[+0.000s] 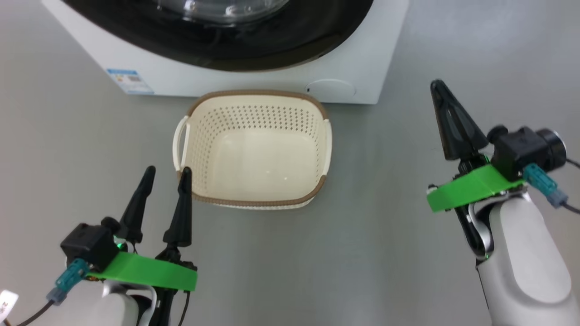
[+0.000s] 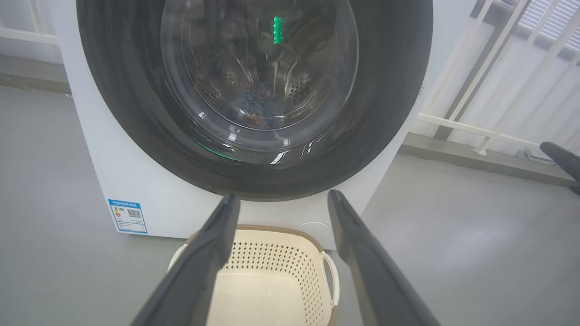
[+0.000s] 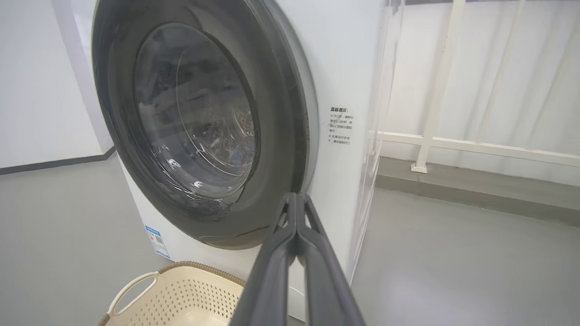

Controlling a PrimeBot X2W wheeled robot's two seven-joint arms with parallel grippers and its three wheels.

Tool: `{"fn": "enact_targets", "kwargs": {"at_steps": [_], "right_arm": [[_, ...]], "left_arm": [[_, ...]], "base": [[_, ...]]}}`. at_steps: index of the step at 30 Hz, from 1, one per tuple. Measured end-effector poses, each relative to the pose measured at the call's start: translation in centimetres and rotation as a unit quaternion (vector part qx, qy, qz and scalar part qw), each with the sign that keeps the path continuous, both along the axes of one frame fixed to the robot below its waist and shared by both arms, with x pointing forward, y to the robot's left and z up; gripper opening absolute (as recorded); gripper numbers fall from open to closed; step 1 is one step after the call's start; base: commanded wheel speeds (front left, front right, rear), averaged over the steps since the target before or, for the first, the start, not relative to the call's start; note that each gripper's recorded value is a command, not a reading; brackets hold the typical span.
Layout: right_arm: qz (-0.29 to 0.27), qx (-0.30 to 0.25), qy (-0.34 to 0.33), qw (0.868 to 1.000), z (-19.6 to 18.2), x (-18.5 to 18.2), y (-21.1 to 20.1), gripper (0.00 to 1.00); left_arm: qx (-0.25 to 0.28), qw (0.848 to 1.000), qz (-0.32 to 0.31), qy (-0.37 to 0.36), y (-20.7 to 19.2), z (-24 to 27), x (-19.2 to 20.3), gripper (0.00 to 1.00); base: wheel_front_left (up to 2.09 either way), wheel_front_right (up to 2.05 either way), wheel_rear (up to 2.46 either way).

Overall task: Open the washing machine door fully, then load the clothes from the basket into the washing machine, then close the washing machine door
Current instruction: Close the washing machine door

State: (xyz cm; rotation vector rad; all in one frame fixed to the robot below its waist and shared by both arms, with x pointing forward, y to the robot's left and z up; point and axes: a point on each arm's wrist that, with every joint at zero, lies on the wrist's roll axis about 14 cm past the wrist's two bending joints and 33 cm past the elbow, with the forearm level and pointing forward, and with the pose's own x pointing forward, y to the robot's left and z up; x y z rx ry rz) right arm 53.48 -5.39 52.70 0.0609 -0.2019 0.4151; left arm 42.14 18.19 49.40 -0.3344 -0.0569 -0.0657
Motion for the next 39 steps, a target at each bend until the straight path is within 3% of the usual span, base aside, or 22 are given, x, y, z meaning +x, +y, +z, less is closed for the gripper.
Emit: {"fn": "enact_targets", "kwargs": {"at_steps": [9,17,26,27,28,29,39], "right_arm": [[-0.07,0.024,0.008,0.997,1.0,-4.7,-5.1,0.0],[-0.094,0.018,0.036,0.995,-0.4,-8.7,-7.2,0.0],[-0.125,0.046,0.046,0.99,-0.4,-11.3,-9.5,0.0],[-0.129,0.048,0.046,0.989,-0.4,-11.5,-9.8,0.13],[-0.133,0.05,0.047,0.989,-0.5,-11.7,-10.0,0.76],[-0.135,0.05,0.05,0.988,-0.6,-11.9,-10.2,1.0],[-0.143,0.052,0.04,0.988,0.1,-12.7,-10.7,1.0]], "left_arm": [[-0.003,1.0,-0.012,-0.022,-1.0,1.6,-1.2,1.0],[-0.002,0.999,-0.02,-0.035,-1.6,2.6,-2.2,1.0],[0.008,0.999,-0.022,-0.035,-1.8,2.7,-3.2,1.0],[0.008,0.999,-0.021,-0.035,-1.8,2.7,-3.3,1.0],[0.007,0.999,-0.02,-0.035,-1.7,2.6,-3.4,1.0],[0.007,0.999,-0.019,-0.033,-1.7,2.5,-3.6,1.0],[0.011,0.999,-0.018,-0.029,-1.9,2.3,-4.2,1.0]], "base": [[0.0,0.0,0.0],[0.0,0.0,0.0],[0.0,0.0,0.0],[0.0,0.0,0.0],[0.0,0.0,0.0],[0.0,0.0,0.0],[0.0,0.0,0.0]]}}
